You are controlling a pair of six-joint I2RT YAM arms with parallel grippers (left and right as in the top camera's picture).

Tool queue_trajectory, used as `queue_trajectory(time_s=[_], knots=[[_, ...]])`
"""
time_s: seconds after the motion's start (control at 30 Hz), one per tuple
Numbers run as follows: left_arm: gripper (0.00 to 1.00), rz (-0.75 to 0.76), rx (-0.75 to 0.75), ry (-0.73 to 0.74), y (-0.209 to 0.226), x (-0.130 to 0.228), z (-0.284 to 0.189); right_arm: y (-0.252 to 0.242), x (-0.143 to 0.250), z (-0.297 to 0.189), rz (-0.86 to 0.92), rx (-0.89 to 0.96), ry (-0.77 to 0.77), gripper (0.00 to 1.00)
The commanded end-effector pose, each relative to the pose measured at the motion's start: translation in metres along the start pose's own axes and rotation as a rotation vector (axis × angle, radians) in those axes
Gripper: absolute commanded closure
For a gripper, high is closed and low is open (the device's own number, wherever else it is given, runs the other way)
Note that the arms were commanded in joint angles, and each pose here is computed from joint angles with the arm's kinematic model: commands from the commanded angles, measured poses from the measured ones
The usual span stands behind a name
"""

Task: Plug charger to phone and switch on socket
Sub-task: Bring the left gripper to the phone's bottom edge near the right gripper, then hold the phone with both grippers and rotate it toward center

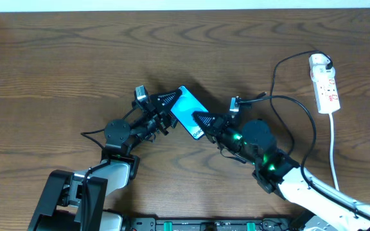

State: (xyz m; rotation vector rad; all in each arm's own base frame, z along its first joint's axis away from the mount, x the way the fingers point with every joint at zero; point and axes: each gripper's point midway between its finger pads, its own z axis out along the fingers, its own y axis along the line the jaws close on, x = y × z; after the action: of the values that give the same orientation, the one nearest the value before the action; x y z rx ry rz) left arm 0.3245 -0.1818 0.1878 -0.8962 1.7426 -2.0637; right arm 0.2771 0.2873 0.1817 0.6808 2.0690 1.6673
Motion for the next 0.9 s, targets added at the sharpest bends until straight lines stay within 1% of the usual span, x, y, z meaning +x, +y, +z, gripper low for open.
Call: queue_trajectory(time_s=[0.0,0.23,0.33,0.43,0.5,0.57,0.67,0.8,0.87], knots=[[0.5,0.006,0.006,0.05,-0.004,0.009,0.001,-0.004,0.002,0.007,0.0,0.006,0.0,0.99],[0.55,0.017,-0.013,0.101,0.0,0.018,0.0,-0.004,0.001,0.011,-0.003,-0.008,0.0,0.99],[0.59,0.025,-0.02,0.123,0.001,0.022,0.0,-0.004,0.001,0.011,-0.015,-0.009,0.0,0.99],[0.66,0.043,-0.023,0.135,0.002,0.024,0.0,-0.003,0.002,0.011,-0.016,-0.013,0.008,0.99],[0.69,0.071,-0.022,0.138,0.002,0.024,0.0,0.0,0.006,0.011,-0.019,-0.025,0.029,0.99],[0.71,0.072,-0.023,0.14,0.002,0.025,0.0,0.001,0.01,0.011,-0.019,-0.03,0.051,0.99],[0.76,0.072,-0.023,0.14,0.002,0.025,0.0,0.001,0.012,0.011,-0.02,-0.033,0.064,0.99],[0.81,0.072,-0.023,0.14,0.002,0.025,0.0,0.003,0.011,0.011,-0.021,-0.037,0.062,0.99],[0.81,0.072,-0.023,0.14,0.002,0.025,0.0,0.004,0.011,0.011,-0.022,-0.044,0.062,0.99]])
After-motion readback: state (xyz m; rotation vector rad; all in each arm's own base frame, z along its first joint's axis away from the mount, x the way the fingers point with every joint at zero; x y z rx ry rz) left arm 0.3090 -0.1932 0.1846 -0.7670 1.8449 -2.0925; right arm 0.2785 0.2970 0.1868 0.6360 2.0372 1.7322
